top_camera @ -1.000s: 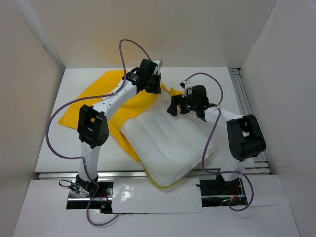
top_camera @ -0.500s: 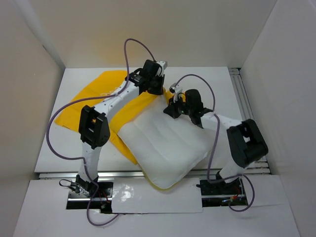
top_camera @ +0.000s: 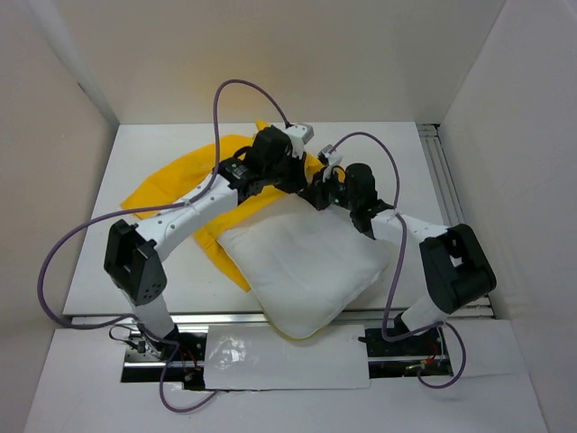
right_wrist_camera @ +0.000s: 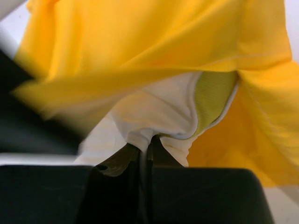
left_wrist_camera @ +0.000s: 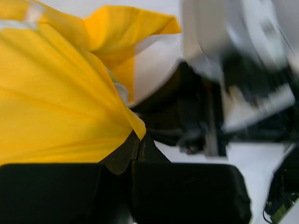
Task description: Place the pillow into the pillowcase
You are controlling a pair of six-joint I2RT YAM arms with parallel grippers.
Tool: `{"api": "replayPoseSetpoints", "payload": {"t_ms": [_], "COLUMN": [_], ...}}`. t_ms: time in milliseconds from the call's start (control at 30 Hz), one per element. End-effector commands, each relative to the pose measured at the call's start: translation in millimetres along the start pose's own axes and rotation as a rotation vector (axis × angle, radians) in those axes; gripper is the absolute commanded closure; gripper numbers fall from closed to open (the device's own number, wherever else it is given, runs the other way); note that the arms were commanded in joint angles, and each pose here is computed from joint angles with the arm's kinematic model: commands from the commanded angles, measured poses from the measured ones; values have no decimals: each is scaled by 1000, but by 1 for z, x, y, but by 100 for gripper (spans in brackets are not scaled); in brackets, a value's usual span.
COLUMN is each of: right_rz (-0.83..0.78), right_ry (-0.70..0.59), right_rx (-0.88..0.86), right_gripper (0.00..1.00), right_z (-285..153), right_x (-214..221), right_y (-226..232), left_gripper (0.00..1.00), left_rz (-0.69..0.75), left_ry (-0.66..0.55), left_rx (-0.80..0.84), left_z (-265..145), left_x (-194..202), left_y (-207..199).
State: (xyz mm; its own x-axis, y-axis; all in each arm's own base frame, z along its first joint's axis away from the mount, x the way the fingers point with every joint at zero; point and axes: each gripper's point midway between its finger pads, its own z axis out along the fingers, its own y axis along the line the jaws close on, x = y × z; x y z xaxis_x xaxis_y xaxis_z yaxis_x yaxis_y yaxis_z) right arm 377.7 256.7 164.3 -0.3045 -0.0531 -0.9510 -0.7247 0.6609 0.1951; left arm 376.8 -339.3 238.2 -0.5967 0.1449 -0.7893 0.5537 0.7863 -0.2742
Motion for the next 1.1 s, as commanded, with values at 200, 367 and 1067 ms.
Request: {"api": "replayPoseSetpoints", "payload": {"t_ms": [200, 367, 1067], "right_rz": [-136, -217, 34], "right_ry": [-362, -218, -535], "right_rx": [-312, -429, -165], "right_gripper": [100, 100, 100], "right_z": [-29, -37, -19], "right_x": [-89, -56, -84], "right_y": [52, 80, -7], "left_gripper": [100, 100, 100], "left_rz": [-6, -84, 37], "left_ry": [13, -25, 43], "left_rx": [124, 47, 312], "left_z": [32, 36, 13], "left_x": [18, -25, 19], "left_y": [-42, -13, -48]}}
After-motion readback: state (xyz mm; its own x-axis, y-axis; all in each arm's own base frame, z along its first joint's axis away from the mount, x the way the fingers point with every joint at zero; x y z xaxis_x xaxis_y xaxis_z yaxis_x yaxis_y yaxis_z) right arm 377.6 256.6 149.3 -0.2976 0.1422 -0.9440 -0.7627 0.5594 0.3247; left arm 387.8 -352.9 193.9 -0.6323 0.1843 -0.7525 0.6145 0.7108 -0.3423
